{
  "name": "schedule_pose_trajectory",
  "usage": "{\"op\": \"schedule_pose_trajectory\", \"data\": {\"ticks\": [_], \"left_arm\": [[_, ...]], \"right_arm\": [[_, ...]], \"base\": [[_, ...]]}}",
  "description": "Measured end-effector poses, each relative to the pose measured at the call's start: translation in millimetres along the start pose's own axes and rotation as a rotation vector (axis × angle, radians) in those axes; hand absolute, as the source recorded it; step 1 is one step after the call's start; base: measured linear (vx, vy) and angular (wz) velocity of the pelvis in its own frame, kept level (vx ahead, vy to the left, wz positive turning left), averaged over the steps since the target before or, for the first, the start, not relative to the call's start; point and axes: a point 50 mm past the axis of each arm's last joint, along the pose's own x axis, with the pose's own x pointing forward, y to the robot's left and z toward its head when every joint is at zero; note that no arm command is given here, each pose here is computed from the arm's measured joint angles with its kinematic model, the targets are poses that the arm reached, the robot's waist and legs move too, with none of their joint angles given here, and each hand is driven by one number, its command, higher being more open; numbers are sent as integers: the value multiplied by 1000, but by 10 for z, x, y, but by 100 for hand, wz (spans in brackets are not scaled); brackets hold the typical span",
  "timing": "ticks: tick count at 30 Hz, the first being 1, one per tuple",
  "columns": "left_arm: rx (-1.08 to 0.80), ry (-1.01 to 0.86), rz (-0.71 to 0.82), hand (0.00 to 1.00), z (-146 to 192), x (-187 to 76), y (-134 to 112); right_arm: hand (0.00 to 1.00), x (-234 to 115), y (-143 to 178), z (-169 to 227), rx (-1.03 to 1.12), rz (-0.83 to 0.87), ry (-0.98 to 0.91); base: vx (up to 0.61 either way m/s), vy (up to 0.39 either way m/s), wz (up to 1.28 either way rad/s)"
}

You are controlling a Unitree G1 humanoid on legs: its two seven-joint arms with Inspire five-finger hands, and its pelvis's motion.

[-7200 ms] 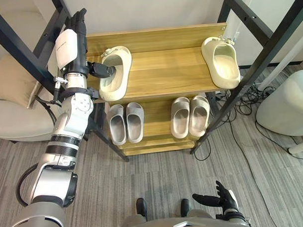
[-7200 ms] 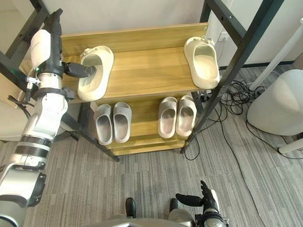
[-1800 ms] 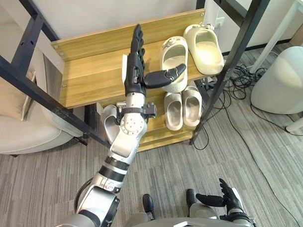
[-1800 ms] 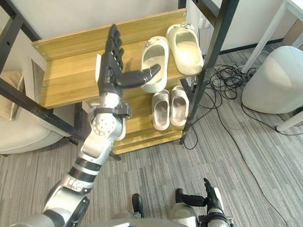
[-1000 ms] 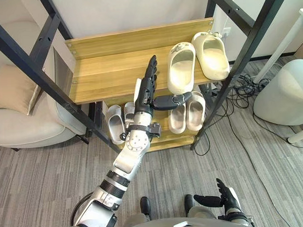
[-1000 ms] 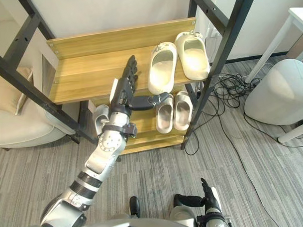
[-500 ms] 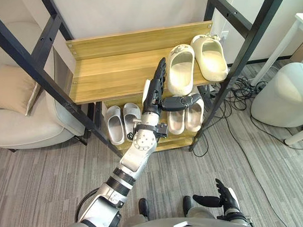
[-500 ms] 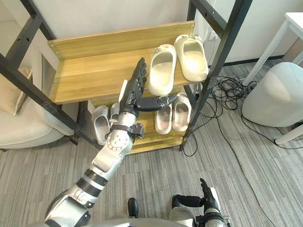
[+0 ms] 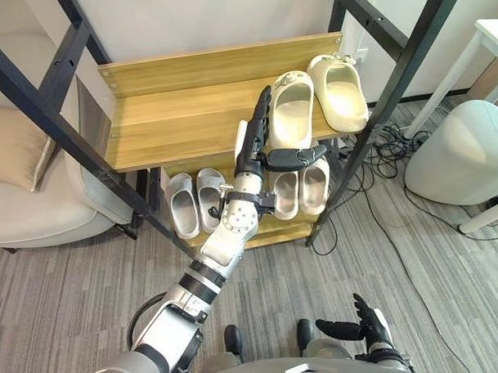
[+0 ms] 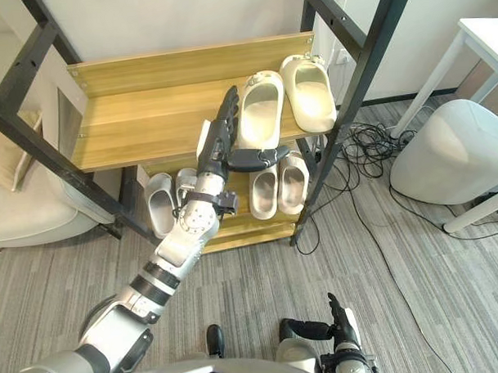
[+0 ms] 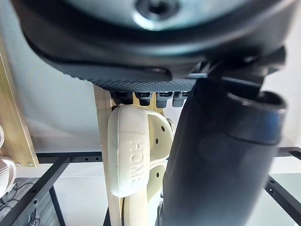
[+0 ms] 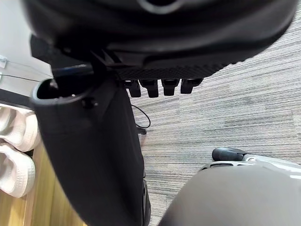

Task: Organize the slippers on the shoe rack

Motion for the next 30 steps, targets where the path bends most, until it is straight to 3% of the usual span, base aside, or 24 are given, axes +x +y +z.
{"op": "schedule_pose_trajectory", "data": {"ticks": [13,30], "left_arm": [[-46,-32,6,100,82,70,-169],[-38,-41,40,100,100,124,-107]], "right_arm": [[100,5,1,9,34,-28,2],[100,1,0,1,52,-42,8]], "base": [[-5,3,-3],[-11,4,-3]]}}
